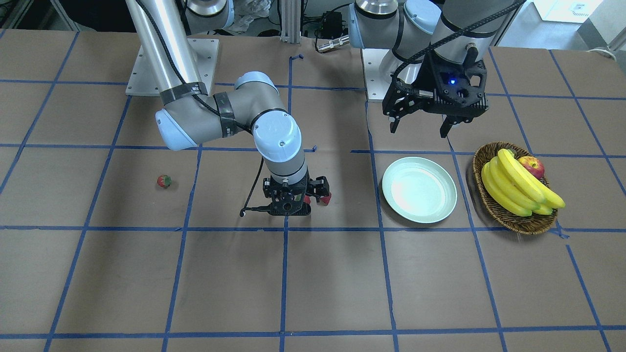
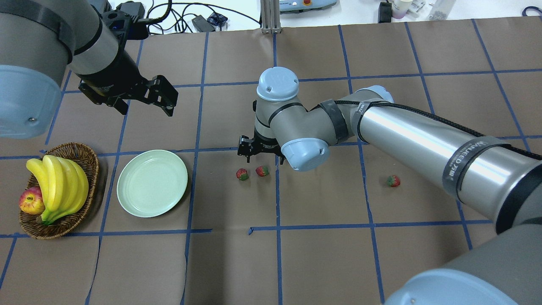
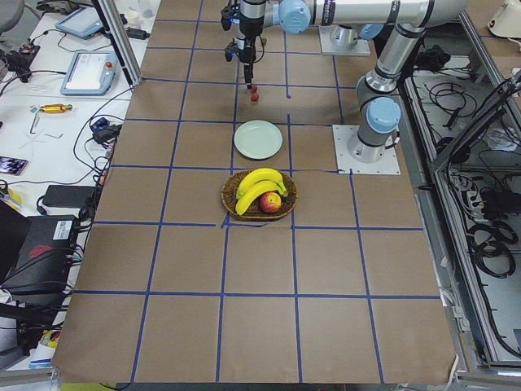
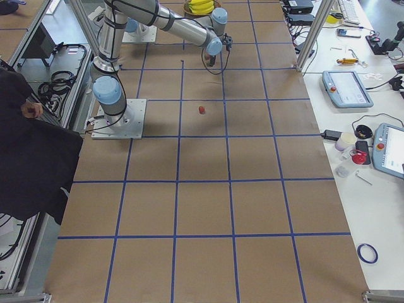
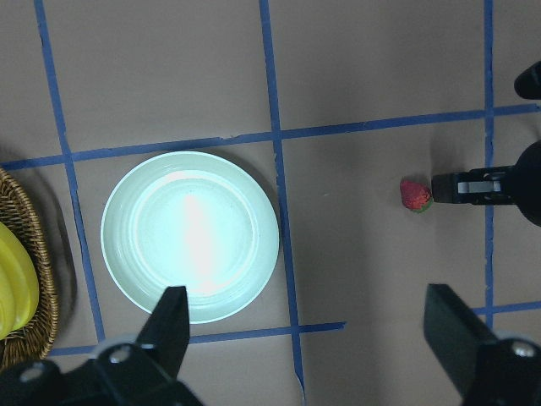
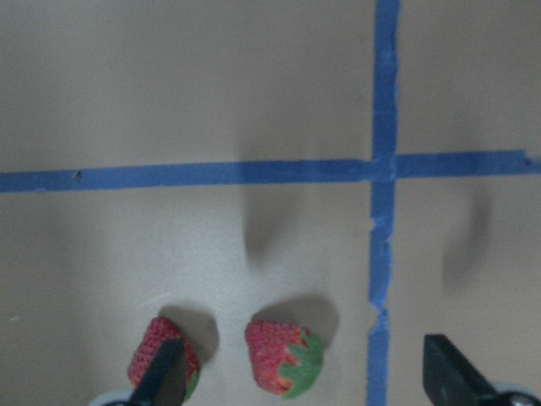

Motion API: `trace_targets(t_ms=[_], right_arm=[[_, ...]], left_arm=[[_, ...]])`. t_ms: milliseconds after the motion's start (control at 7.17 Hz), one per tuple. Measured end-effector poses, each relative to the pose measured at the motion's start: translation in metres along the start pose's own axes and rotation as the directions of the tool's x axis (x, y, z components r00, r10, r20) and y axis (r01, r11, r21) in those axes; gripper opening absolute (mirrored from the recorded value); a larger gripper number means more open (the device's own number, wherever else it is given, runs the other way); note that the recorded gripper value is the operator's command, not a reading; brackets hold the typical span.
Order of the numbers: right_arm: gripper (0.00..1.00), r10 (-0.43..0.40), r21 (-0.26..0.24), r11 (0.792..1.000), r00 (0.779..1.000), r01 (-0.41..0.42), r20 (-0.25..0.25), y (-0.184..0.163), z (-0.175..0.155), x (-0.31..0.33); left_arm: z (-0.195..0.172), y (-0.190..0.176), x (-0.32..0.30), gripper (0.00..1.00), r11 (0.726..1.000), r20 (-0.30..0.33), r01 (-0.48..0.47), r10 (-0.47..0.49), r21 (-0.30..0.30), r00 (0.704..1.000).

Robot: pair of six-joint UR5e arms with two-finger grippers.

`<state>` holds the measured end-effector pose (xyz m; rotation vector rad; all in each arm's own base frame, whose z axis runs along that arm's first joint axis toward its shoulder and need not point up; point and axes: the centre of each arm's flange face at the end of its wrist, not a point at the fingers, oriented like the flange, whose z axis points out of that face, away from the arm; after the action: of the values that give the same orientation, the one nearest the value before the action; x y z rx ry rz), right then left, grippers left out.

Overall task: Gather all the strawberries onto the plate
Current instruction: 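Move the right gripper back over the last strawberry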

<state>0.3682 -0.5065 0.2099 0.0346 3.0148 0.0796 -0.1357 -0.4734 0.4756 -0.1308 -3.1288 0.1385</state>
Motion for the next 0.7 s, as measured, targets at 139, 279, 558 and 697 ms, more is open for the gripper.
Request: trace_targets(t_ms=[139,279,558,697], right_arm=[[1.0,-0.012,0.025,1.0,0.999,0.013,-0.051,-0.007,-0.014,0.021],[1.0,-0.022,0.019,1.0,0.996,0.024,-0.092,-0.017,-0.028,0.053],[1.0,-0.067,-0.061,0.996,0.99,0.06,-0.125,-0.037,-0.065,0.141],[1.0,-0.11,-0.11,0.989,0.985,0.096,-0.131,-0.04,-0.075,0.184]], left_arm=[[0.0,0.0,0.0,1.0,1.0,0.001,0.0,0.0,0.001,1.0],[-0.001,0.0,0.0,1.0,1.0,0.001,0.0,0.0,0.001,1.0],[0.0,0.0,0.0,1.0,1.0,0.0,0.0,0.0,0.0,1.0],[0.001,0.0,0.0,1.0,1.0,0.0,0.0,0.0,-0.002,1.0]])
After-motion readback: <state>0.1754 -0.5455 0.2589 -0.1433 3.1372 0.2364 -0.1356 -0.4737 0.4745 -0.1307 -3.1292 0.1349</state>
